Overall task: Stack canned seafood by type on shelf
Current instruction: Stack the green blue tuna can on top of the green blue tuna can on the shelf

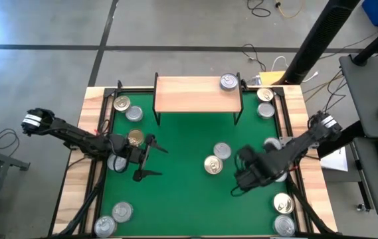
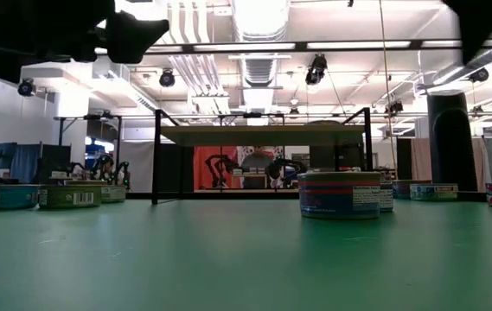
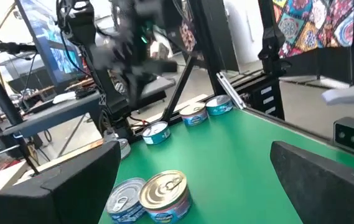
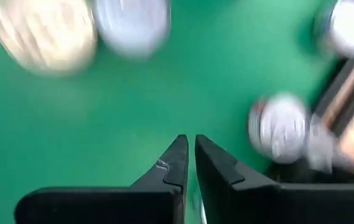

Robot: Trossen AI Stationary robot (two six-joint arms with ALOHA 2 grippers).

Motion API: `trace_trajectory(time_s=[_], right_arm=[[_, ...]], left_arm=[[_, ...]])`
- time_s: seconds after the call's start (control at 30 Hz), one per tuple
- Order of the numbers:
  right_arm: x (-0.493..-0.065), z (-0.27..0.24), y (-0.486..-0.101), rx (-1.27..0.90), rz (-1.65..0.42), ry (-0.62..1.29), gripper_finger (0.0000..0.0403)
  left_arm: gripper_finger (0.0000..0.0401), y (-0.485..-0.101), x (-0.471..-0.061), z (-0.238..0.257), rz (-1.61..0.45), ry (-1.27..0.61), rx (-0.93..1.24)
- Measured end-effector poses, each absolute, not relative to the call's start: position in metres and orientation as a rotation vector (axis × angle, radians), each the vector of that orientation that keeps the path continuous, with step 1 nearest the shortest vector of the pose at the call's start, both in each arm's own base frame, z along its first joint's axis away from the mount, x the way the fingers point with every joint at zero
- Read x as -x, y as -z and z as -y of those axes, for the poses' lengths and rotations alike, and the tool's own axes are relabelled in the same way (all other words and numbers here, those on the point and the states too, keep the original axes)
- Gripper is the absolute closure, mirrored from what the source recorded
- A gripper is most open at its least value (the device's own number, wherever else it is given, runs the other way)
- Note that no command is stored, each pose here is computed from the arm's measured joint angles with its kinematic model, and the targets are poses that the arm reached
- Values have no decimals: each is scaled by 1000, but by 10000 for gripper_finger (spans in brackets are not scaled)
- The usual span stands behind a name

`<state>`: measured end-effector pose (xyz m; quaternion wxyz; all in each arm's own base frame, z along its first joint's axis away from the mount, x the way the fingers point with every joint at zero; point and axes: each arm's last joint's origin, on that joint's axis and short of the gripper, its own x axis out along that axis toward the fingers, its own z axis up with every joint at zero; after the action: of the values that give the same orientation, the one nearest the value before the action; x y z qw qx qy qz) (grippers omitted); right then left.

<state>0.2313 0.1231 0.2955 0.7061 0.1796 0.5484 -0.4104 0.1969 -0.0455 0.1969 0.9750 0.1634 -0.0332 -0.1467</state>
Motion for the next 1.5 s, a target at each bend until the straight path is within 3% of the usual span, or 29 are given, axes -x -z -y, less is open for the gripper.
trace_trajectory(time_s=[0.13,0.27,0.57,0.73,0.87,1.07,1.23,1.5], right_arm=[[-224,-99,-320,-430,-933,948,381],[-222,-88,-327,-409,-780,913,381],[-259,-103,-307,-216,-683,592,381],[-281,-117,-283,84,-826,346,381],[-287,-119,-271,206,-875,329,381],[-283,-116,-249,299,-960,327,381],[-271,-111,-227,403,-1039,307,381],[-260,-99,-216,550,-1039,350,380]], left_arm=[[3,-194,-198,43,41,287,-354],[3,-187,-197,41,-41,274,-356],[3,-183,-204,39,-336,90,-258],[4,-193,-206,41,-626,6,-101],[24,-202,-201,40,-893,-178,-13],[112,-212,-197,34,-1118,-557,18],[221,-207,-203,32,-1237,-747,37],[388,-166,-200,29,-1592,-953,-7]])
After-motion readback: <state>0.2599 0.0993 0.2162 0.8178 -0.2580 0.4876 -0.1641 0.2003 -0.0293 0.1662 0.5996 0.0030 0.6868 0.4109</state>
